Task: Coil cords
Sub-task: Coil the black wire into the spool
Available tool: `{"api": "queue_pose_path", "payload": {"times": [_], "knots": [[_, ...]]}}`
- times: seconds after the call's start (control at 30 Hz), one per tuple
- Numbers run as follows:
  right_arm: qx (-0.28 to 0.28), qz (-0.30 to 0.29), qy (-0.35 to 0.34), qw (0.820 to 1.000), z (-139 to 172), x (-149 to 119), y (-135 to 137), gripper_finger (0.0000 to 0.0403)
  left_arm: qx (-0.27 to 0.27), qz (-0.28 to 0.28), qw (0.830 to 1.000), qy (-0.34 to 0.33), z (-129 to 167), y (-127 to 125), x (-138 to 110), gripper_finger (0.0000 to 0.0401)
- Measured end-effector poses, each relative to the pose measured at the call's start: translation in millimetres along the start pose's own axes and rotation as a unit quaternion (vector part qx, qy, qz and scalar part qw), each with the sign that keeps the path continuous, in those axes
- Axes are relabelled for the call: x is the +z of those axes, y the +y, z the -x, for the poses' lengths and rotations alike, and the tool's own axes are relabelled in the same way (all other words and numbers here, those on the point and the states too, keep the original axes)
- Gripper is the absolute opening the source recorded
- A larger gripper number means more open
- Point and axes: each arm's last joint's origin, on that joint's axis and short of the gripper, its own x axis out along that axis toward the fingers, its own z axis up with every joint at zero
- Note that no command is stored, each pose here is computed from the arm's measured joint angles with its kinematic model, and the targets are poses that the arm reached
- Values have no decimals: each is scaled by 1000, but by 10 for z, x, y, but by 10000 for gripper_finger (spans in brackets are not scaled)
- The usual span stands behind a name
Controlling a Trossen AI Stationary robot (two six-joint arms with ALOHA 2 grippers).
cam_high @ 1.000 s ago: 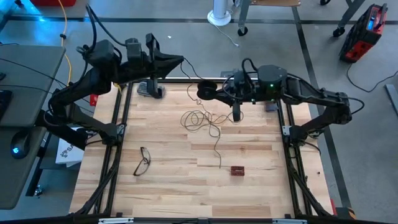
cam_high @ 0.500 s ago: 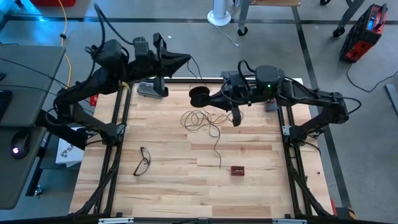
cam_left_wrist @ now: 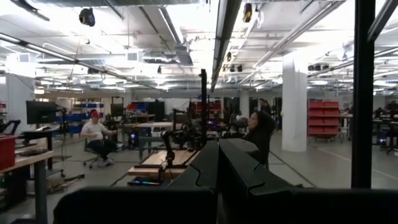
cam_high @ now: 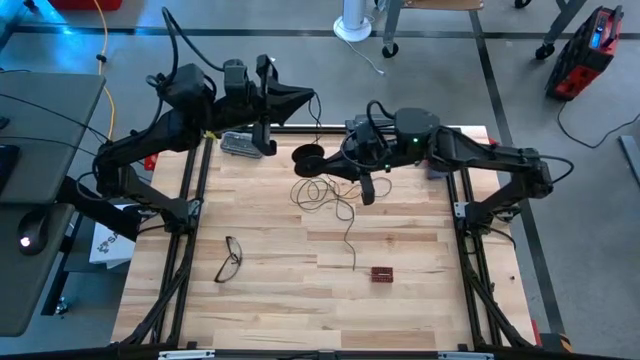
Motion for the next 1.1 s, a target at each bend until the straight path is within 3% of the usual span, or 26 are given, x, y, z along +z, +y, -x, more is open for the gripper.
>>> {"api": "queue_pose_path", "payload": {"times": [0.23, 0.73, 0.83, 1.1], "knots": [[63, 5, -44, 997, -22, 86, 55, 0, 2, 1, 1000, 17, -4, 9, -37, 0], [52, 9, -64, 997, -10, 127, 24, 0, -10, 13, 994, 109, -44, -76, -272, 0], [33, -3, -66, 997, -7, 130, -5, 0, 3, -14, 993, 119, -34, -99, -283, 0], [16, -10, -27, 999, 81, 97, 2, 0, 97, -106, 982, 123, 28, -124, -214, 0]]}}
